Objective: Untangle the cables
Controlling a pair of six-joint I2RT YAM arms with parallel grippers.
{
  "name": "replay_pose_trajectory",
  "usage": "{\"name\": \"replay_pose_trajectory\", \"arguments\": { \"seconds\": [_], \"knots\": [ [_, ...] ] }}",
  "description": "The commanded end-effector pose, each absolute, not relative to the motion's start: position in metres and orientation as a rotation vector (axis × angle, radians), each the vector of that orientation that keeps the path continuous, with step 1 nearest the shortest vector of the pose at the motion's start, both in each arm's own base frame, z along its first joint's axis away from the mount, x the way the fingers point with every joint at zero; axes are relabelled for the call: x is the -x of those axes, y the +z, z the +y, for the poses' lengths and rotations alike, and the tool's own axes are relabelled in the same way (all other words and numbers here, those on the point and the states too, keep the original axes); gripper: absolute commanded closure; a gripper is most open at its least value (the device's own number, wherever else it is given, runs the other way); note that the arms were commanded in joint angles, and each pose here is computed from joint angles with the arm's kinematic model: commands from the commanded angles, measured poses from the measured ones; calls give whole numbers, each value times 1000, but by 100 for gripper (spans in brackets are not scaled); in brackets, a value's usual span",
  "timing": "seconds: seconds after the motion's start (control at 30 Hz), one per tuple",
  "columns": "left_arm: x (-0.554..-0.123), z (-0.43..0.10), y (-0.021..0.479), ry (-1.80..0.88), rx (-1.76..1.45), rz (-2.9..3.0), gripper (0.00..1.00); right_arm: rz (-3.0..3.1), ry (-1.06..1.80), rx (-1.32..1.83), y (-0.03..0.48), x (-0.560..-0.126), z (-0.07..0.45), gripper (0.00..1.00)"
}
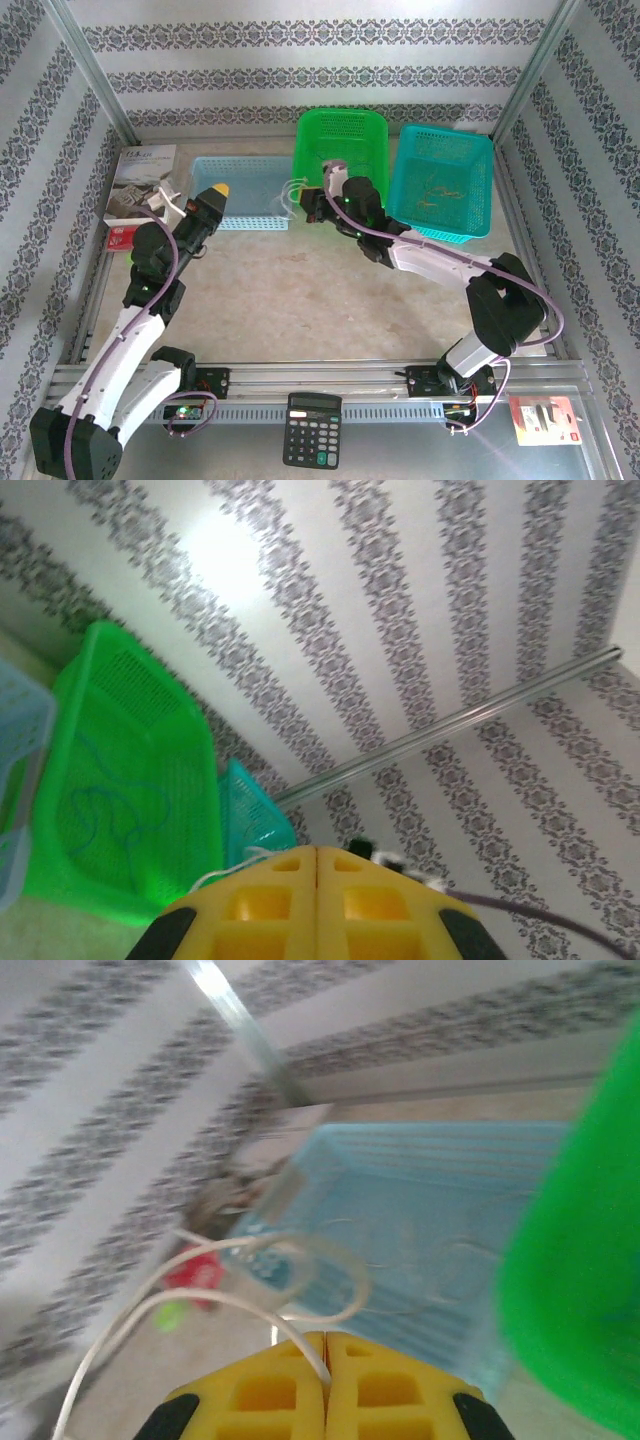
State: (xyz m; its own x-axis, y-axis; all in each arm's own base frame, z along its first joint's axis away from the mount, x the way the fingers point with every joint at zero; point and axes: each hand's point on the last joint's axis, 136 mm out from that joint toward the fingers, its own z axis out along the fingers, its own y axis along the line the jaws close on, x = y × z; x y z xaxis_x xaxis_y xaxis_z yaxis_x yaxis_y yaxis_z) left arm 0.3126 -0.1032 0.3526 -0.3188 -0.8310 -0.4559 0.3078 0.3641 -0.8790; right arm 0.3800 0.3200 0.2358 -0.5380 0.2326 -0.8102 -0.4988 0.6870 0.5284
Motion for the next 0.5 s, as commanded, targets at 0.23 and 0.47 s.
{"name": "replay_pose_trajectory", "arguments": {
  "seconds": [0.23,0.47],
  "knots": [
    [-315,-102,387,-1167,368,1407,100,1962,841,208,222,-382,302,100],
    [-317,-101,374,-1115,371,1458,94,1921,951,295,245,-392,339,100]
  ]
}}
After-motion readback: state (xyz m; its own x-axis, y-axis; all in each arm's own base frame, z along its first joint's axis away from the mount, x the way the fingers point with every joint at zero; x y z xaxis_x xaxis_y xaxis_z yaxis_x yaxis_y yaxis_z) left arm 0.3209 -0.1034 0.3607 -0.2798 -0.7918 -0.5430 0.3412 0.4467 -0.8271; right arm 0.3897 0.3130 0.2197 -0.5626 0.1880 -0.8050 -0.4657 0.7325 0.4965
